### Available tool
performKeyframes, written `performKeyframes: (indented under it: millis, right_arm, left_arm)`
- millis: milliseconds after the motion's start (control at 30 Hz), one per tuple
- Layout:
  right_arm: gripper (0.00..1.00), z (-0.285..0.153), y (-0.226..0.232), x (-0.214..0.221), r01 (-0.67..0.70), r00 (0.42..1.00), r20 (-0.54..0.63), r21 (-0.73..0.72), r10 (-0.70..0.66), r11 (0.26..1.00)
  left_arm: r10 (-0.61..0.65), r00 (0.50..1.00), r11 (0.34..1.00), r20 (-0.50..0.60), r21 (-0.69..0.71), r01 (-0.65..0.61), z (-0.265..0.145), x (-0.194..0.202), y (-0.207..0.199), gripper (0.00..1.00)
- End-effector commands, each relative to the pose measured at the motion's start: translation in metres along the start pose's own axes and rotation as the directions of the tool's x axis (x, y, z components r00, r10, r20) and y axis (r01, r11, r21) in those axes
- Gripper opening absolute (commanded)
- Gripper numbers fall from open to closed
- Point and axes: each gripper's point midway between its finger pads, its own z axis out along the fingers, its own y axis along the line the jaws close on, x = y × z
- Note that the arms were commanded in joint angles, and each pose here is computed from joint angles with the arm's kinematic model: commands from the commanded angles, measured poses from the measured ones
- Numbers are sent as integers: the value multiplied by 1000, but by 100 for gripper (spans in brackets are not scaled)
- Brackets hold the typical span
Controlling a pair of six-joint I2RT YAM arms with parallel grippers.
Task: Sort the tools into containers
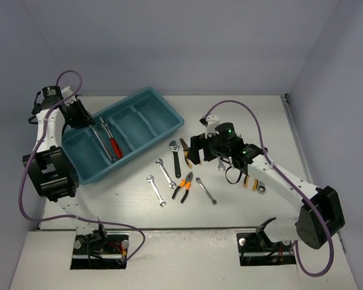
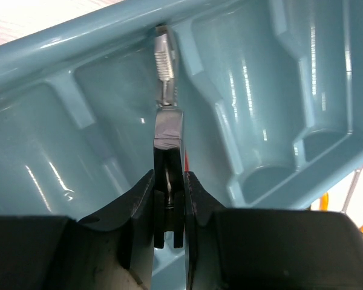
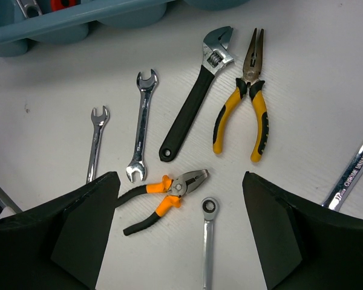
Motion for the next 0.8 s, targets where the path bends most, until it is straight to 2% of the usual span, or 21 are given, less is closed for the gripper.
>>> performKeyframes:
  millis: [0, 133, 200, 333, 500, 533, 633, 767]
  right_arm:
    - [80, 6, 1, -16, 11, 999, 50, 1, -11, 1000]
    - [80, 13, -3, -15, 8, 999, 38, 13, -8, 1000]
    - [80, 15, -3, -15, 7, 999, 33, 16, -8, 1000]
    - [80, 24, -12, -15, -16, 1000, 25, 64, 14, 998]
    - [80, 35, -18, -20, -54, 998, 32, 119, 50, 991]
    - [80, 37, -18, -20, -57, 998, 32, 132, 54, 990]
    - [77, 46, -16, -21, -56, 998, 30, 160, 52, 986]
    - [69, 62, -11, -22, -76, 997, 34, 226, 70, 971]
  left_arm:
    - [48, 998, 999, 39, -17, -47, 6, -12, -1, 2]
    - [15, 1000, 999, -7, -42, -15, 25, 0, 9, 13]
    - [11, 1000, 999, -12, -40, -11, 28, 1, 8, 16]
    - [5, 1000, 998, 0, -55, -5, 25, -1, 8, 30]
    - [11, 997, 994, 76, -108, -3, -1, -14, 5, 61]
    - [6, 996, 994, 91, -107, 4, -7, -16, 2, 65]
    - [-16, 991, 996, 134, -88, 28, -24, -21, -10, 71]
    - [11, 978, 996, 209, -85, 7, -56, -19, -41, 73]
